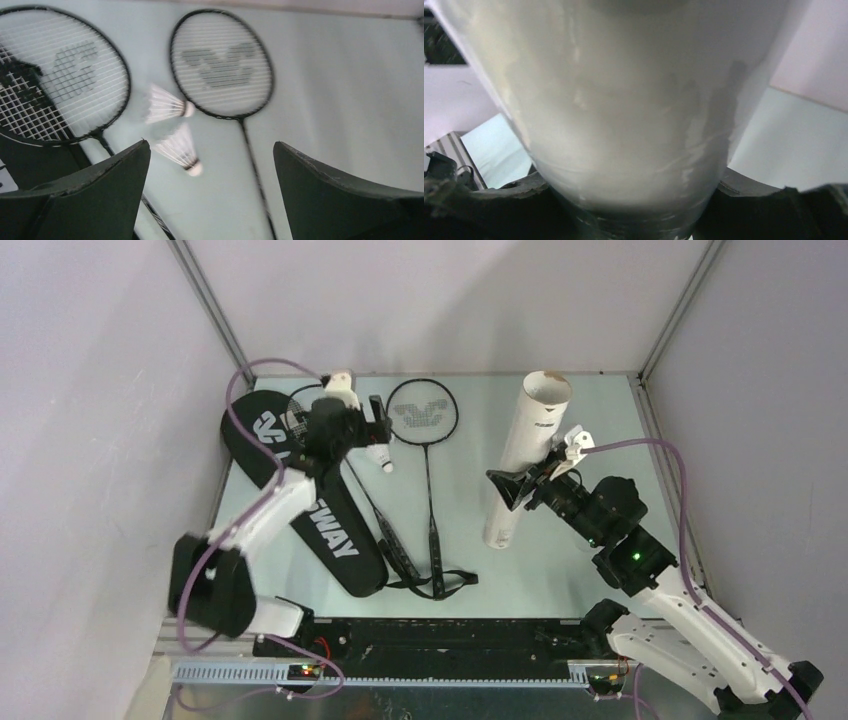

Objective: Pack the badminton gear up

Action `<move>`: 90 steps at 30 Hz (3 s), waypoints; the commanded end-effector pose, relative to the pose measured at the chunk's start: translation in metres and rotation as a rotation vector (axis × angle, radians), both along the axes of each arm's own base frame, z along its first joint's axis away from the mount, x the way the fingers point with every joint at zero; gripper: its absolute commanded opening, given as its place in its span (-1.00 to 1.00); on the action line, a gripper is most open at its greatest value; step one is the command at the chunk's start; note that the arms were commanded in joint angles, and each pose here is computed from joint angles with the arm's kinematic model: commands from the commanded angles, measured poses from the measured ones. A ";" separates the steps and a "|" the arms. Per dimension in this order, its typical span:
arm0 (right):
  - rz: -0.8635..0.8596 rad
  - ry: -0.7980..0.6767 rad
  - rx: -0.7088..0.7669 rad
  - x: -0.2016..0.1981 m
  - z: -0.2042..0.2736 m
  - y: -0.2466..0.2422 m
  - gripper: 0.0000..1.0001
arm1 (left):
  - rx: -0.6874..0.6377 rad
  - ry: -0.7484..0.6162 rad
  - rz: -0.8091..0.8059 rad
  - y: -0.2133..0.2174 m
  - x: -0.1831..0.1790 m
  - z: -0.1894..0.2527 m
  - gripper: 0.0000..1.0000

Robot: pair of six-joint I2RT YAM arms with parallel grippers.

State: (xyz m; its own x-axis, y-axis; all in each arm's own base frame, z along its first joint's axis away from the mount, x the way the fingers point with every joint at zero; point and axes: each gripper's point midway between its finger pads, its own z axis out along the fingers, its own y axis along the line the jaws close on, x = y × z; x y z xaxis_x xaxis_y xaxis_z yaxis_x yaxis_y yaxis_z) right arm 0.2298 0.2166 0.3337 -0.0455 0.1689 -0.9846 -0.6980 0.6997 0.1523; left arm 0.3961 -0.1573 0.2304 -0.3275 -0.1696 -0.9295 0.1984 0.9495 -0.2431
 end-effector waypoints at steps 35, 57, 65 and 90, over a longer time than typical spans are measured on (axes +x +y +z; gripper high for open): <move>-0.030 0.074 -0.025 0.015 -0.022 -0.011 -0.02 | -0.093 0.623 -0.222 -0.013 0.055 -0.174 0.20; -0.008 0.083 -0.018 0.012 -0.023 -0.008 -0.03 | 0.012 0.598 -0.160 -0.016 -0.006 -0.164 0.16; -0.003 0.084 -0.016 0.011 -0.023 -0.007 -0.03 | -0.034 0.594 -0.221 -0.030 -0.008 -0.165 -0.52; 0.162 0.010 -0.278 0.005 -0.065 0.013 -0.10 | -0.218 -0.188 -0.404 -0.043 -0.100 0.123 -1.00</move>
State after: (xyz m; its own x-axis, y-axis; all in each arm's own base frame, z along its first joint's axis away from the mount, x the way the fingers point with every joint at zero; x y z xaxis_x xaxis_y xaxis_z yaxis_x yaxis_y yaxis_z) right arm 0.2430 0.2159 0.2668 -0.1636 -0.0317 -0.9860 -0.7188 0.6884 0.0971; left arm 0.3213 -0.1992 0.2834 -0.4053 -0.1835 -0.8956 0.5016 0.7744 -0.3856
